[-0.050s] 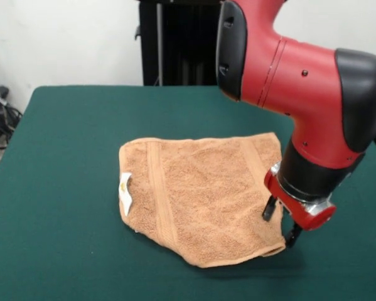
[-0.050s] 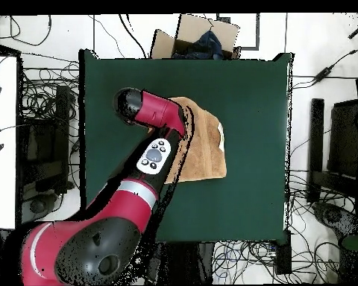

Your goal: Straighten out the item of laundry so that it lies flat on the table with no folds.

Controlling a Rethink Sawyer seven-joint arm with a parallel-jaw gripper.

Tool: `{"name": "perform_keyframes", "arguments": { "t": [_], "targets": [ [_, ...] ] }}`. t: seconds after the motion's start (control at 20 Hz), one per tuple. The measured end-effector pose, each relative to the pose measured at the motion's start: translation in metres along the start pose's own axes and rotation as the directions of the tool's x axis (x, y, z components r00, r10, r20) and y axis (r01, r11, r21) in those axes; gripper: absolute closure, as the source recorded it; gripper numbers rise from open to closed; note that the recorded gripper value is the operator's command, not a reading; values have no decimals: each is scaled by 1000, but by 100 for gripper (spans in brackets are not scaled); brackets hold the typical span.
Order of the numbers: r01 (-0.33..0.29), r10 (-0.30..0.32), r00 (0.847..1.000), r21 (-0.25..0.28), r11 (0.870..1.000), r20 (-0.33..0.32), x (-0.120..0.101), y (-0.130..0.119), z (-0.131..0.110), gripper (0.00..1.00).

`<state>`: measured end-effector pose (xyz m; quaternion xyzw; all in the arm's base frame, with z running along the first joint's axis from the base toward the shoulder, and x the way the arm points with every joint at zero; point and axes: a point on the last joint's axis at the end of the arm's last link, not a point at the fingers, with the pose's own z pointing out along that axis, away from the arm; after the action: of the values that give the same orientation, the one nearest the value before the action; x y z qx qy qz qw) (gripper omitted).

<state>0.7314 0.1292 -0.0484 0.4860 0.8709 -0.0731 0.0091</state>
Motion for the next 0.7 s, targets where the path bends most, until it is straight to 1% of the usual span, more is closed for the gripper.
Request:
{"name": "perform_keyframes", "arguments": {
  "t": [0.5,0.55,0.7],
  "targets": [
    [-8,7,999,29,1000,31,-4,-15,0,0],
    [-9,8,999,30,1000,35,-4,-16,1,100],
    [-12,10,998,32,999,57,-4,-22,3,100]
  ]
}}
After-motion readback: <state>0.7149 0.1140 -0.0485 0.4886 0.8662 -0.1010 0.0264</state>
